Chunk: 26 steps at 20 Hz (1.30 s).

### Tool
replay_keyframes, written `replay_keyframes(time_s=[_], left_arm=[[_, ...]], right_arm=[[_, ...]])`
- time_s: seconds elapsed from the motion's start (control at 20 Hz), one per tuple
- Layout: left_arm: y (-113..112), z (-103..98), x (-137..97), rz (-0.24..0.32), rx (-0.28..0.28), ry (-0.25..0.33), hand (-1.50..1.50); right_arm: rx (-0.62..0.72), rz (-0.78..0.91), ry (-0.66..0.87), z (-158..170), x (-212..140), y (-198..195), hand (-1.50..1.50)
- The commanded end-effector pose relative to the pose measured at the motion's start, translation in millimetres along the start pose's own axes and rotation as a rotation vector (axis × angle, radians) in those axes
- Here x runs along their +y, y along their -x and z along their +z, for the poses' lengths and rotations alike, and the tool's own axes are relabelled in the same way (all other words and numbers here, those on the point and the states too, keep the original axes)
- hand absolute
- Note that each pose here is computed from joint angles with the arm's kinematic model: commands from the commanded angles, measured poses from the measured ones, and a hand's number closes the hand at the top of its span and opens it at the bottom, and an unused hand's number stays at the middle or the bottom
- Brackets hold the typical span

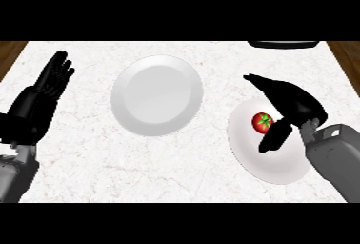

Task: Pick the tomato from the plate and place it in the plate

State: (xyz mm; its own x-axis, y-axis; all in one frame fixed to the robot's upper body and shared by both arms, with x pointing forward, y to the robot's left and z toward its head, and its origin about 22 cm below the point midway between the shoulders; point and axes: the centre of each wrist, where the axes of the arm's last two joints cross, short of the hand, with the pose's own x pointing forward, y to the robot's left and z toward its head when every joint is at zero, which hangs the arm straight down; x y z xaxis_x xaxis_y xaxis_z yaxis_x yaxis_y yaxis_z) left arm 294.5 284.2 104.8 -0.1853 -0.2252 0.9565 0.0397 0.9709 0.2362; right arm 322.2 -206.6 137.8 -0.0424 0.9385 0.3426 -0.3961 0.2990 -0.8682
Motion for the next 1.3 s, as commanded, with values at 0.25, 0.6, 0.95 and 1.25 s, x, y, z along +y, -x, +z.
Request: replay_keyframes(time_s=[0.25, 0.6, 0.95, 1.25], left_arm=[[13.9, 3.3, 1.8, 0.004, -0.001, -0.014, 0.00], [-1.6, 4.6, -9.8, -0.008, -0.010, 0.003, 0.00], [15.2, -9.6, 0.4, 0.013, 0.004, -0.008, 0.00], [-1.1, 13.9, -0.3, 0.002, -0.018, -0.012, 0.00]], right_arm=[[0.155, 0.109, -0.119, -7.3, -1.8, -6.6, -1.50], [0.264, 0.177, -0.124, -30.0, 10.2, 3.4, -1.50], [0.298, 0.175, -0.147, -47.2, 50.6, 23.0, -1.50], [0.294, 0.165, -0.192, -52.6, 63.8, 55.7, -1.50]])
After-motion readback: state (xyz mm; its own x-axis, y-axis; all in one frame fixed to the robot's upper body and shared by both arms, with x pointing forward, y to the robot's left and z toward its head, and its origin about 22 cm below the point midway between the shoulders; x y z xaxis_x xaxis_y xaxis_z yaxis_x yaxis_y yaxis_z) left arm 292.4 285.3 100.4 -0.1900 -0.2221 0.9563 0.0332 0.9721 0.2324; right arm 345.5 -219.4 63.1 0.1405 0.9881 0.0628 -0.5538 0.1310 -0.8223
